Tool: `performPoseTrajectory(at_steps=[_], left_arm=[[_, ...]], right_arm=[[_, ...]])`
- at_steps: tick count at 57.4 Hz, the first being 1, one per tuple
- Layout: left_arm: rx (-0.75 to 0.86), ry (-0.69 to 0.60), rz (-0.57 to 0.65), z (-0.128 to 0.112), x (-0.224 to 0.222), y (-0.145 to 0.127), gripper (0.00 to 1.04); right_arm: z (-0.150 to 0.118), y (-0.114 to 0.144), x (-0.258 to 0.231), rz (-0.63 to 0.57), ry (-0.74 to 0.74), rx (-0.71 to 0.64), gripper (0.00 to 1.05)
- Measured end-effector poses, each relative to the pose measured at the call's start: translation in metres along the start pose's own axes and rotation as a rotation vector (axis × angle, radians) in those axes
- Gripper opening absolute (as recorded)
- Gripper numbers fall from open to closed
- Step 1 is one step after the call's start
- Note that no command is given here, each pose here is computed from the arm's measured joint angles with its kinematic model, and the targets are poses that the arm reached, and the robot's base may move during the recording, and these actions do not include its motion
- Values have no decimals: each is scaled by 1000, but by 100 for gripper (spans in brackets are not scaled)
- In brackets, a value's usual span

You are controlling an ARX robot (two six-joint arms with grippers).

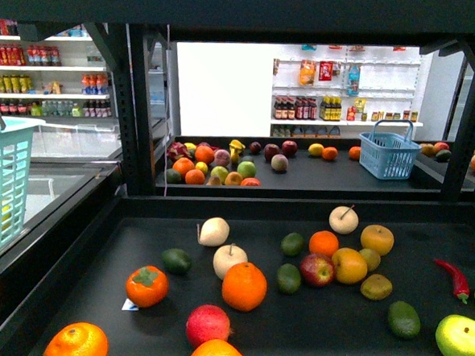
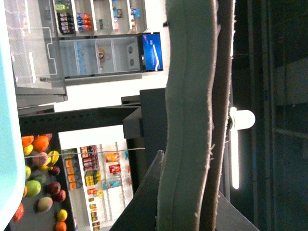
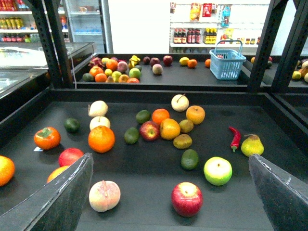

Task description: Pick lemon from shelf

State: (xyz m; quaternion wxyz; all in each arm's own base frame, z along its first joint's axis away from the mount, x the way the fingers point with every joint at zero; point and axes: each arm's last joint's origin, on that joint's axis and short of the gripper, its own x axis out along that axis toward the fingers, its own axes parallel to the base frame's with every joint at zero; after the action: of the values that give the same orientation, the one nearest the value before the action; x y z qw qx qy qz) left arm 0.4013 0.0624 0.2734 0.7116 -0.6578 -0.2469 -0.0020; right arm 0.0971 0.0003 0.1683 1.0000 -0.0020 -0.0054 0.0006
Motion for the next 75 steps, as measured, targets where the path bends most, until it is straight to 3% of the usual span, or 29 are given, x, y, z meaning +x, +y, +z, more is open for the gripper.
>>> performPoseTrajectory(at_steps=[15, 54, 75], left_arm=[[-16, -12, 76, 26, 2, 51, 8], [-69, 47, 14, 57, 11, 82, 8], [23, 63, 74, 74, -15, 101, 80]], right_arm=[[0, 0, 0, 0, 0, 0, 97], [0, 0, 0, 0, 0, 0, 97], [0, 0, 0, 0, 0, 0, 97]])
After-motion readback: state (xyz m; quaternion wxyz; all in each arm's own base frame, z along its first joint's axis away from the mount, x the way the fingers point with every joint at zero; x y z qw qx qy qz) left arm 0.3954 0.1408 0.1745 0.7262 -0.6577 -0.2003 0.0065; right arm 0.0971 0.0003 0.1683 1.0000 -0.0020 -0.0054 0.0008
